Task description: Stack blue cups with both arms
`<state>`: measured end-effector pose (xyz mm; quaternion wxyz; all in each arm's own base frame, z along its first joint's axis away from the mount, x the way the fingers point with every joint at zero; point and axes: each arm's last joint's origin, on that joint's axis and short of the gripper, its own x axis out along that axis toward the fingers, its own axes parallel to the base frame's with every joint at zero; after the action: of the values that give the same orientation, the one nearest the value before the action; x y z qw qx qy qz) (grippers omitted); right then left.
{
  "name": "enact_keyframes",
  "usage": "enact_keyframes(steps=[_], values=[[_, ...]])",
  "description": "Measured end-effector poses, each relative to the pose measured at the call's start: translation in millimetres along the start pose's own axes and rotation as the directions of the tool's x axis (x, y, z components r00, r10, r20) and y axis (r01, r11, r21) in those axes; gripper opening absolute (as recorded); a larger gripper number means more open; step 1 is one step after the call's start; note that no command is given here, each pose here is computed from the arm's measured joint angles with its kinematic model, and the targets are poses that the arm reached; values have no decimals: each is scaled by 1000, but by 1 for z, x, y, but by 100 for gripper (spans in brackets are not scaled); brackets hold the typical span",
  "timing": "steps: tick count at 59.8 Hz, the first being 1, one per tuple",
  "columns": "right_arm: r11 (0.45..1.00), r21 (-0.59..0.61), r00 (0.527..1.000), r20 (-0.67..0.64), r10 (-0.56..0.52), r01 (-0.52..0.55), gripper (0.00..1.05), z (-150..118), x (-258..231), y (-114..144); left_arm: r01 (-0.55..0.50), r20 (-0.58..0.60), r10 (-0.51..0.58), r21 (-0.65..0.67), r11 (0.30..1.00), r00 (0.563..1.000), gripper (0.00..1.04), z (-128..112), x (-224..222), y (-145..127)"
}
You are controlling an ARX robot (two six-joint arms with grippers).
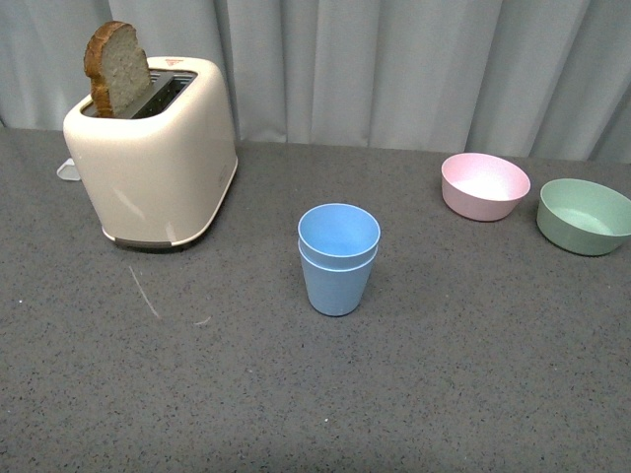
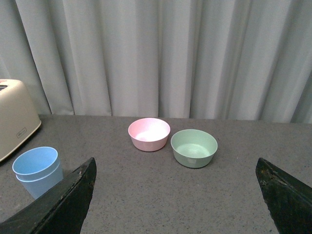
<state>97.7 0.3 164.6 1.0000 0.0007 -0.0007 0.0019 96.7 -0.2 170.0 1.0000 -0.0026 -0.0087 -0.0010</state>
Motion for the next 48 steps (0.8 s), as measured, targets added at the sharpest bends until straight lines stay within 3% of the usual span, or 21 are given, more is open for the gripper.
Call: enact_keyframes(steps=[48], values=[[1000,0,1000,0,0,0,95,0,0,0,0,0,0,0,1000,1000,98,0,0,0]])
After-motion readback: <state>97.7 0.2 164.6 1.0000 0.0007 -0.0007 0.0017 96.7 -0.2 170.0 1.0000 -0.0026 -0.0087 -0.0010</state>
